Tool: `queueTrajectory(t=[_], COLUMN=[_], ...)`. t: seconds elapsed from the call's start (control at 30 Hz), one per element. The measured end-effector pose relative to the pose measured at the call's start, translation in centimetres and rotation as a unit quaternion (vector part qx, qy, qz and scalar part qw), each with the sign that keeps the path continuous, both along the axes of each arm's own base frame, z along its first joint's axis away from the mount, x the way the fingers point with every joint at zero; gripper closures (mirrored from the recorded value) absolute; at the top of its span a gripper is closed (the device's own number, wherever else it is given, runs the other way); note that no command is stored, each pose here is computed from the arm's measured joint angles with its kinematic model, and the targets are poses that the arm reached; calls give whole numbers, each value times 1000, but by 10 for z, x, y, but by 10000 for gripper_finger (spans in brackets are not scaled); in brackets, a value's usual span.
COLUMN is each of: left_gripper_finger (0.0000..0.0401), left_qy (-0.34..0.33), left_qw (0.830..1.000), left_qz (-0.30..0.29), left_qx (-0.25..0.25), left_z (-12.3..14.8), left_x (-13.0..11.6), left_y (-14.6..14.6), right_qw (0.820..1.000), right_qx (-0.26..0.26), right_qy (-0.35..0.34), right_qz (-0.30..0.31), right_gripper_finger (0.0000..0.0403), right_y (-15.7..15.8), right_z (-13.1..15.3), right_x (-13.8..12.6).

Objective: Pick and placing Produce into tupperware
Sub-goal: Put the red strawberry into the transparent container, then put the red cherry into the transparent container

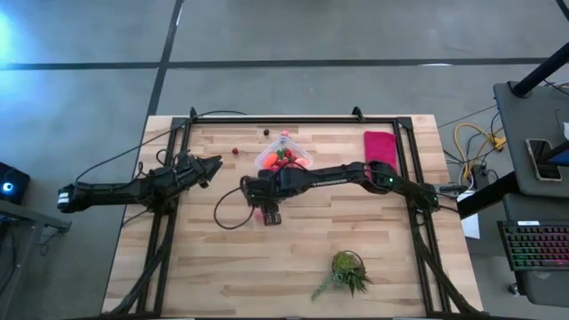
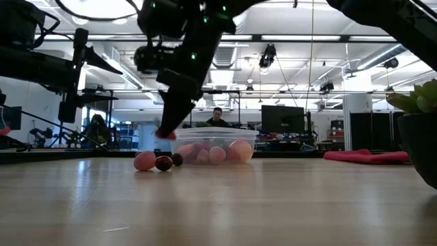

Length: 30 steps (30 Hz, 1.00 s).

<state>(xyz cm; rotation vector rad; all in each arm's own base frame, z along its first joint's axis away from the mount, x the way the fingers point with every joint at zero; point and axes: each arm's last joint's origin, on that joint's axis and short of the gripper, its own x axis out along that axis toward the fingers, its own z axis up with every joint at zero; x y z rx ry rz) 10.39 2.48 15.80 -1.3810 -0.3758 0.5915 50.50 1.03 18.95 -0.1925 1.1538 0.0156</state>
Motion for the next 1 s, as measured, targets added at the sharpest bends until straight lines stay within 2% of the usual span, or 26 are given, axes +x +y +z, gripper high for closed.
queueTrajectory(t=[0.1,0.17,0.27,0.37,0.5,0.6,0.83,0.93,1.0], left_gripper_finger=[146,146,146,146,146,146,146,146,146], left_qy=[-1,0,0,0,0,0,0,0,0], left_qw=[1000,1000,1000,1000,1000,1000,1000,1000,1000], left_qz=[0,0,0,0,0,0,0,0,0], left_qx=[0,0,0,0,0,0,0,0,0], left_z=[0,0,0,0,0,0,0,0,0], left_x=[0,0,0,0,0,0,0,0,0], left_y=[0,0,0,0,0,0,0,0,0], right_qw=[996,991,982,965,939,929,925,928,939], right_qx=[-64,-78,-71,-64,-9,13,55,64,77], right_qy=[7,15,14,17,77,108,100,84,75], right_qz=[-65,-106,-176,-254,-336,-353,-361,-358,-328], right_gripper_finger=[252,253,253,249,241,228,175,158,150], right_y=[-6,-15,-32,-54,-90,-108,-104,-99,-90], right_z=[21,37,59,72,73,62,47,45,45], right_x=[-3,-8,-15,-30,-50,-56,-50,-46,-41])
